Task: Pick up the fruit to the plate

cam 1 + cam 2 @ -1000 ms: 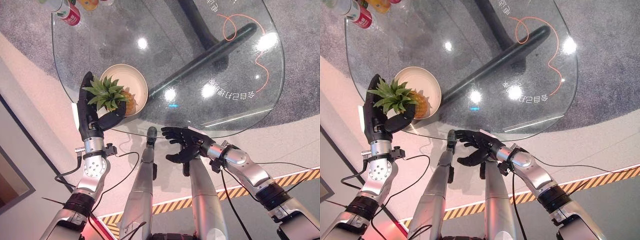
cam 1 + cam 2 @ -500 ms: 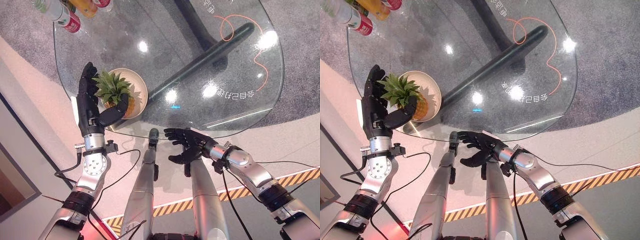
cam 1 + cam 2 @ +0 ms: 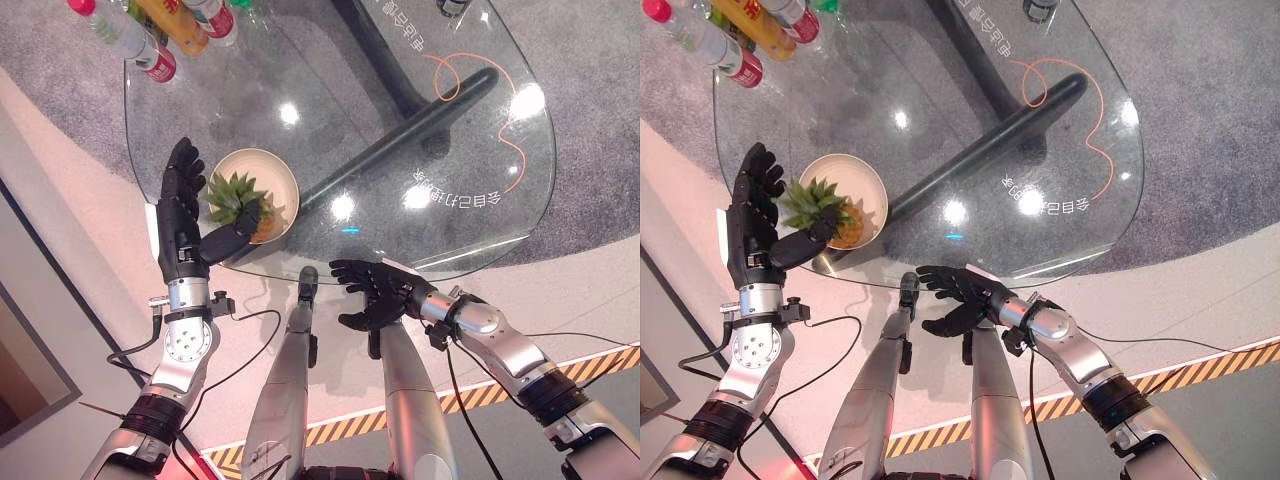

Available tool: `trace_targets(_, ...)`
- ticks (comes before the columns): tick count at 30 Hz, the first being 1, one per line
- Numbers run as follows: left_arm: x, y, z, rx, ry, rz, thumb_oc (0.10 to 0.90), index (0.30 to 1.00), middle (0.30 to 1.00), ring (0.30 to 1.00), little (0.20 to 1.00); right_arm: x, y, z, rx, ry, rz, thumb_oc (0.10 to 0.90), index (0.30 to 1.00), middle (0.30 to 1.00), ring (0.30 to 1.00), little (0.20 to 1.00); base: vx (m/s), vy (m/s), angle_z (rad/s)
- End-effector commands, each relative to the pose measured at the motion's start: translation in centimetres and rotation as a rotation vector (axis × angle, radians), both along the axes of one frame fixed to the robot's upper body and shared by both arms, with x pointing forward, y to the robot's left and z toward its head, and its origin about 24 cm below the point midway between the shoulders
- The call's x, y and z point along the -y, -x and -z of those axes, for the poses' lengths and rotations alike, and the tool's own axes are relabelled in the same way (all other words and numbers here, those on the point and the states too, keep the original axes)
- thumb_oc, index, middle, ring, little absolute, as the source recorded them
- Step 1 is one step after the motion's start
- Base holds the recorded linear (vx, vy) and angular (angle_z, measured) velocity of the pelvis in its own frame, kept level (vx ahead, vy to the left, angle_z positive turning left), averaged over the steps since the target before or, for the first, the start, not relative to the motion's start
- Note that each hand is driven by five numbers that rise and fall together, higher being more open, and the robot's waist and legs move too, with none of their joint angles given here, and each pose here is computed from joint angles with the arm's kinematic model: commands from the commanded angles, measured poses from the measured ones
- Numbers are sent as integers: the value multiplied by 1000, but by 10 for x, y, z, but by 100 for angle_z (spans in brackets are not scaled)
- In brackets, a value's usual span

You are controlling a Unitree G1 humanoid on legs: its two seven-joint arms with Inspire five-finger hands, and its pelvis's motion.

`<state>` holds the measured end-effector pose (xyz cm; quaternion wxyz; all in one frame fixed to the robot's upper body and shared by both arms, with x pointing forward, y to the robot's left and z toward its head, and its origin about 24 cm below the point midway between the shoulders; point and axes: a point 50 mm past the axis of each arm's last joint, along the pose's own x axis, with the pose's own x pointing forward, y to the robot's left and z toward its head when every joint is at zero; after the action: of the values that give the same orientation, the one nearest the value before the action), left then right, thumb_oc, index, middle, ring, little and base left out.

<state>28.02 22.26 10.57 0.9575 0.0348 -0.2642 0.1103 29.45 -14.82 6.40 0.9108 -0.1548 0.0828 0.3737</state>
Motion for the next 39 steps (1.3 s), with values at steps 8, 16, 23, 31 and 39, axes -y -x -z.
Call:
trace_targets(8, -18, 12, -38, 201, 43, -19, 800, 900, 900, 900, 900, -17, 18, -14, 70, -95, -133, 800, 900, 900, 900, 900, 0, 0, 0)
trace_targets(16, -26, 15, -35, 191, 65, -37, 800, 900, 900, 900, 900, -16, 19, -9, 45, -99, -131, 800, 900, 900, 900, 900, -3, -7, 1)
trace_targets(23, -35, 22, -26, 169, 132, -16, 800, 900, 900, 900, 900, -9, 26, 11, -34, -100, -115, 800, 900, 900, 900, 900, -17, -45, 5)
trace_targets(31, -28, 34, 17, -45, 256, 45, 800, 900, 900, 900, 900, 4, 51, 50, -189, -130, -59, 800, 900, 900, 900, 900, 18, -86, 11)
trace_targets(39, -24, 62, 93, -405, 328, 46, 800, 900, 900, 900, 900, 12, 83, 96, -386, -155, 39, 800, 900, 900, 900, 900, 53, -78, 13)
